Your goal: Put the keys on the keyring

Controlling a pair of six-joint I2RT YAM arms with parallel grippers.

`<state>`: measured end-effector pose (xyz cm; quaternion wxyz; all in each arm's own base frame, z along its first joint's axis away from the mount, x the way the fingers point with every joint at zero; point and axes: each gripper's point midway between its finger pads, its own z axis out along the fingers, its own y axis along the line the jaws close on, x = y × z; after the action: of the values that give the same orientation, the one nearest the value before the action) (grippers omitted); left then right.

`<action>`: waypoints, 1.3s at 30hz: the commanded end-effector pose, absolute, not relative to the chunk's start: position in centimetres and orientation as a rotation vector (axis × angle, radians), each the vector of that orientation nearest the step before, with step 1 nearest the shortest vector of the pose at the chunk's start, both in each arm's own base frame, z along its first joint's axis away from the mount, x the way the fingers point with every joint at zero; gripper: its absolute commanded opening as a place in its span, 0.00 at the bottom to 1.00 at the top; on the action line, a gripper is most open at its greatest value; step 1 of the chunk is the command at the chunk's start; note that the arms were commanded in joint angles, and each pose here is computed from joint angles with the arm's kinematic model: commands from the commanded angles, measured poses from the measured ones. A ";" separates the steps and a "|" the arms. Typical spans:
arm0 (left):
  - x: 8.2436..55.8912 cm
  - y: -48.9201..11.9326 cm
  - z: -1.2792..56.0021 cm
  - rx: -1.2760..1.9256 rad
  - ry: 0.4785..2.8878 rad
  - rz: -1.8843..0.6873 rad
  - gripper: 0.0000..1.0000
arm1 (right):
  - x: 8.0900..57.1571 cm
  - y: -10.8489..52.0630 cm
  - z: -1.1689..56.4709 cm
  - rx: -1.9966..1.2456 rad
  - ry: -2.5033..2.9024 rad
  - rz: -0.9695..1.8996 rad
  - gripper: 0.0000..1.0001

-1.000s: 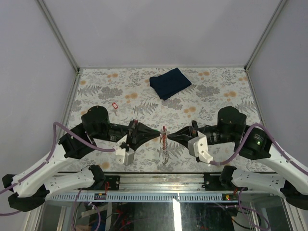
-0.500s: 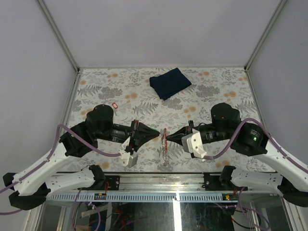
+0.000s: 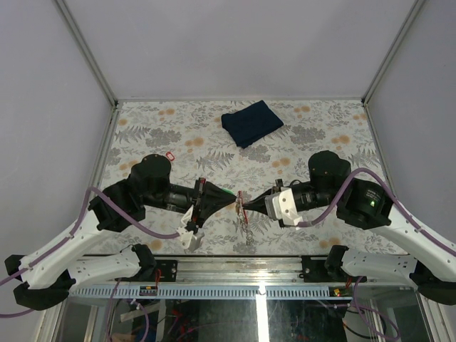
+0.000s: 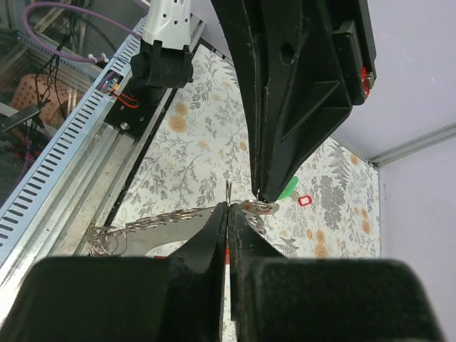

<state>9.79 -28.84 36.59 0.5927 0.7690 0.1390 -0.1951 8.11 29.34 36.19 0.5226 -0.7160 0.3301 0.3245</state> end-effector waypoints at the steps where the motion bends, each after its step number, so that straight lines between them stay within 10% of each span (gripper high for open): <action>1: 9.1 -28.6 38.0 1.775 0.239 -0.428 0.00 | 7.5 30.0 38.3 -1.658 0.752 0.838 0.00; 39: 9.2 -28.5 36.9 1.758 0.290 -0.446 0.00 | 7.6 30.3 37.8 -1.549 1.109 1.309 0.00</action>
<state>9.71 -28.00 35.44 0.5905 0.7711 0.1489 -0.1858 7.13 29.87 35.90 0.3785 -0.6248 0.4512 0.5126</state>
